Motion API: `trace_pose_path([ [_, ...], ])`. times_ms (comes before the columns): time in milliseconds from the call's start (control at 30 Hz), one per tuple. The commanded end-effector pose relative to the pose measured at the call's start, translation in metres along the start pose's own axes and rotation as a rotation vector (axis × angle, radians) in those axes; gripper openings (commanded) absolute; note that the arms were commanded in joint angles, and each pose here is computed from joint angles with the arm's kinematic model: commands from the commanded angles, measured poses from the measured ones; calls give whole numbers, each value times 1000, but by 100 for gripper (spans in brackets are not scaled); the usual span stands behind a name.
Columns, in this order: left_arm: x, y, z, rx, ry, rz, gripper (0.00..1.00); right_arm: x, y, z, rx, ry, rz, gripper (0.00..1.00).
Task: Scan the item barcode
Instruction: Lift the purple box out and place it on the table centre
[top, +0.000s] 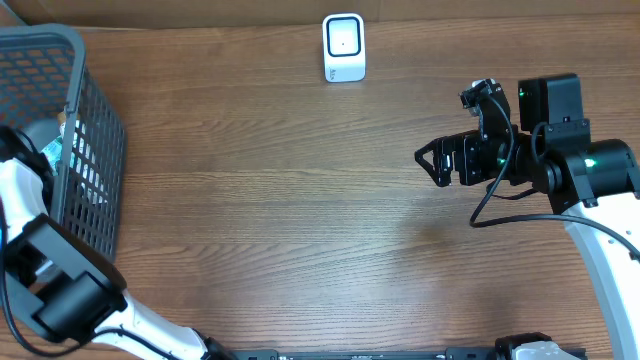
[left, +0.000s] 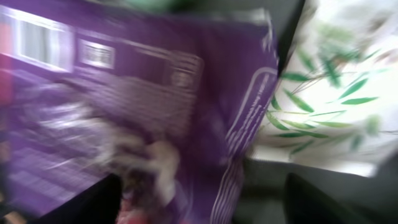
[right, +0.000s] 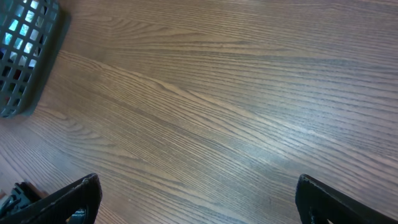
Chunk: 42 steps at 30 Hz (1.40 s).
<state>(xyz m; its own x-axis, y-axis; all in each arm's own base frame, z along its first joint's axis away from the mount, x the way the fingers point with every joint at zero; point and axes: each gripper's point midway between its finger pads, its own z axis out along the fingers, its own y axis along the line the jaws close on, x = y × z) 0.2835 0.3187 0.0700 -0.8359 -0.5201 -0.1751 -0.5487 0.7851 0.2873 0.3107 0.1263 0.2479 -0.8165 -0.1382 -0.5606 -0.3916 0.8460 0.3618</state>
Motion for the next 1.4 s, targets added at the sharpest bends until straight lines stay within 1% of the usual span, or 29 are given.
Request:
trace_pose_path([
  [0,17,-5,28,4,95,29,54,-8,4,-7,2,-27,-21,100],
  [67,17,-5,29,3,92,28,43,-8,4,-7,2,-25,-20,100],
  [100,17,-5,29,3,92,28,42,-9,4,-7,2,-27,-21,100],
  [167,17,-6,29,7,93,29,33,-9,4,-7,2,-30,-22,100],
  [200,18,-6,28,7,96,35,4,-10,4,-7,2,-31,-23,100],
  [333,14,-3,16,9,101,29,4,-10,4,-7,2,-31,-23,100],
  [433,-6,10,-18,-3,50,-38,4,-10,4,-7,2,-34,-25,100],
  [500,-26,24,-57,-14,-24,-102,4,-11,4,-7,2,-36,-26,100],
  [533,-37,34,-85,-21,-82,-145,4,-11,4,-7,2,-36,-25,100],
  [567,-44,41,-111,-23,-137,-179,4,-11,4,-7,2,-36,-26,100],
  [600,-48,45,-127,-19,-172,-195,4,-11,4,-7,2,-36,-26,100],
  [667,-58,50,-183,31,-311,-224,4,-11,4,-7,2,-38,-27,100],
  [700,-60,50,-199,53,-355,-227,4,-12,4,-7,2,-39,-27,100],
  [733,-60,49,-227,81,-426,-230,4,-12,4,-7,2,-42,-29,100],
  [900,-46,39,-306,126,-615,-251,4,-13,4,-7,2,-45,-30,100],
  [967,-35,18,-343,167,-697,-223,4,-13,4,-7,2,-45,-30,100],
  [1033,-24,-8,-367,231,-736,-203,4,-13,4,-7,2,-45,-30,100],
  [1067,-13,-35,-379,299,-732,-186,4,-13,4,-7,2,-45,-30,100],
  [1167,10,-103,-384,418,-650,-81,4,-13,4,-7,2,-45,-30,100],
  [1233,29,-158,-378,482,-557,7,4,-13,4,-7,2,-45,-29,100],
  [1300,45,-209,-365,515,-474,90,4,-13,4,-7,1,-45,-29,100],
  [1367,58,-249,-348,523,-394,126,5,-13,4,-7,1,-44,-28,100],
])
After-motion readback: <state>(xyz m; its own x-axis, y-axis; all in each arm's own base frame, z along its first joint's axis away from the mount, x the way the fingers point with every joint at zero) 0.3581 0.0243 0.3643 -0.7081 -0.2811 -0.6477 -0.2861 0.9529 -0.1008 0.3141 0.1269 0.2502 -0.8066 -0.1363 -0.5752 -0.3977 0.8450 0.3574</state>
